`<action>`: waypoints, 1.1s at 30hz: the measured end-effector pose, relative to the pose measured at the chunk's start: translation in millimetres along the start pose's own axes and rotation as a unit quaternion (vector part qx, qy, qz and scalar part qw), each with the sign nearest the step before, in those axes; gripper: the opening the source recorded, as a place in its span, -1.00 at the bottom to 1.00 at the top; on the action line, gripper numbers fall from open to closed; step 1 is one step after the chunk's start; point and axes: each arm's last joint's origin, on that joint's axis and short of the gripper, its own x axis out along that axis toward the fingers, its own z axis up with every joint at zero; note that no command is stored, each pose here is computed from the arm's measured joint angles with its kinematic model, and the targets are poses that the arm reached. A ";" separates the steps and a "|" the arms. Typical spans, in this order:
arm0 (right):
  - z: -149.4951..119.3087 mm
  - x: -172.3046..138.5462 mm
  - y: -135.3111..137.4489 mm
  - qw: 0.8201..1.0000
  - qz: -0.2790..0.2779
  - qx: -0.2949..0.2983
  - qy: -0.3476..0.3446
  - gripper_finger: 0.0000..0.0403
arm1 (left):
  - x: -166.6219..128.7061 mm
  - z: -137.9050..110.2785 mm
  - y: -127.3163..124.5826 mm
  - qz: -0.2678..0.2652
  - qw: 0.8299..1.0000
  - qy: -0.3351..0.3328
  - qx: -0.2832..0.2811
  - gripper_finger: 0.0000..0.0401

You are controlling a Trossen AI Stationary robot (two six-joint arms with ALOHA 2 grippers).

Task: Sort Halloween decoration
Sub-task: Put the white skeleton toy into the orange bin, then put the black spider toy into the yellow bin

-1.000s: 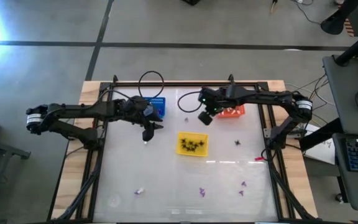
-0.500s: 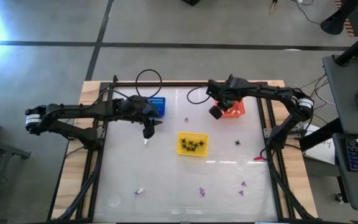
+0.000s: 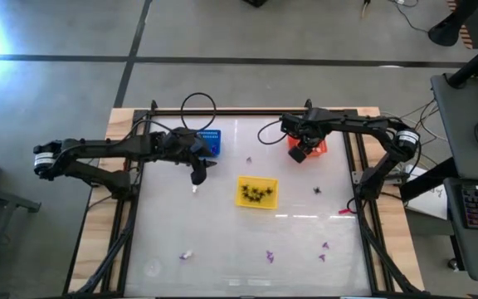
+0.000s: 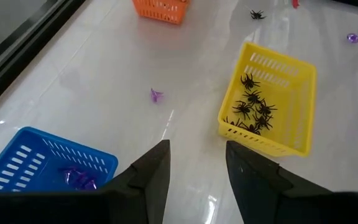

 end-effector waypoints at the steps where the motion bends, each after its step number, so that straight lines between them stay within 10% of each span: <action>1: 0.0 0.0 0.0 1.000 0.000 0.003 0.000 -0.38 | -0.1 0.0 0.0 0.000 1.000 0.000 0.002 -0.31; 14: 8.3 -38.7 10.2 0.995 0.094 0.026 -0.007 -0.20 | -7.9 7.4 -0.9 0.002 1.000 0.019 0.012 -0.31; 33: -60.4 -49.0 71.0 0.997 0.045 0.008 0.060 0.00 | -88.9 70.2 -3.5 0.089 0.991 0.058 0.084 -0.30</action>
